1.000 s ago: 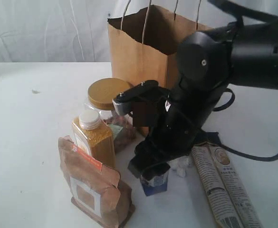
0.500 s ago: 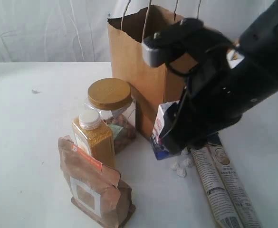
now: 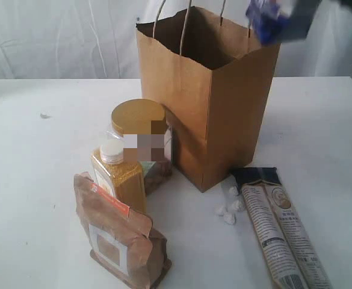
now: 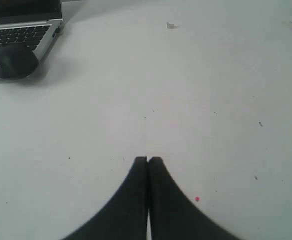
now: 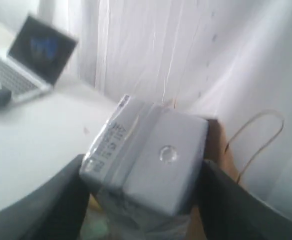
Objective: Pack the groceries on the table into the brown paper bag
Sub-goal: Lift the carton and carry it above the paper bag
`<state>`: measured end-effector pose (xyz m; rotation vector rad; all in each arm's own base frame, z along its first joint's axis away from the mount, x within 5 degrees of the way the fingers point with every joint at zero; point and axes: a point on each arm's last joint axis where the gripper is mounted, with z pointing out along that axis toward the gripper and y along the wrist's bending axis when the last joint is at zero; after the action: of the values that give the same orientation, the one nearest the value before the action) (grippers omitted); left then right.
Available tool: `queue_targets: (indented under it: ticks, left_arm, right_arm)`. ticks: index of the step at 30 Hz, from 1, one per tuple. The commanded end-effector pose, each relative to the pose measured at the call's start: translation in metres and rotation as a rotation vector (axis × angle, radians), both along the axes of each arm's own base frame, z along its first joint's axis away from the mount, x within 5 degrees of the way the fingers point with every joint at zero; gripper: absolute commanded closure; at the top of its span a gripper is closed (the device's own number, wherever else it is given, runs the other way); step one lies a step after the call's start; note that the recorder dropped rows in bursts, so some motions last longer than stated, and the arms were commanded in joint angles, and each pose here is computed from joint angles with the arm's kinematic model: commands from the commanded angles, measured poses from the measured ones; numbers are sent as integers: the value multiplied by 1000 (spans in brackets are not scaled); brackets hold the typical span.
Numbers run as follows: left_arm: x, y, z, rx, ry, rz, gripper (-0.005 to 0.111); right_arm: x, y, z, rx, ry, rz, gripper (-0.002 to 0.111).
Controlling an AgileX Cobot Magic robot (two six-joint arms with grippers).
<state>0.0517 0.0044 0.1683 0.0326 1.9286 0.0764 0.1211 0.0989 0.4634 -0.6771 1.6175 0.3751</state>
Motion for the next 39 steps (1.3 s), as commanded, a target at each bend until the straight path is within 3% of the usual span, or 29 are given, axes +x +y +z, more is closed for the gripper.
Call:
queue_targets:
  ticks: [1, 8, 18, 24, 30, 39]
  left_arm:
    - [0, -1, -2, -7, 0, -10, 107]
    - [0, -1, -2, -7, 0, -10, 107]
    - [0, -1, -2, -7, 0, -10, 107]
    - [0, -1, -2, -7, 0, -10, 107]
    - [0, -1, -2, -7, 0, -10, 107]
    - [0, -1, -2, -7, 0, -10, 107]
  right_arm:
    - [-8, -3, 31, 196, -232, 33, 79]
    - [17, 21, 29, 188, -322, 47, 79]
    - [101, 51, -8, 119, -336, -44, 79]
    - [141, 53, -34, 160, -246, -108, 79]
    - [164, 65, -51, 196, -264, -102, 79]
    - [190, 78, -95, 101, -112, -118, 79]
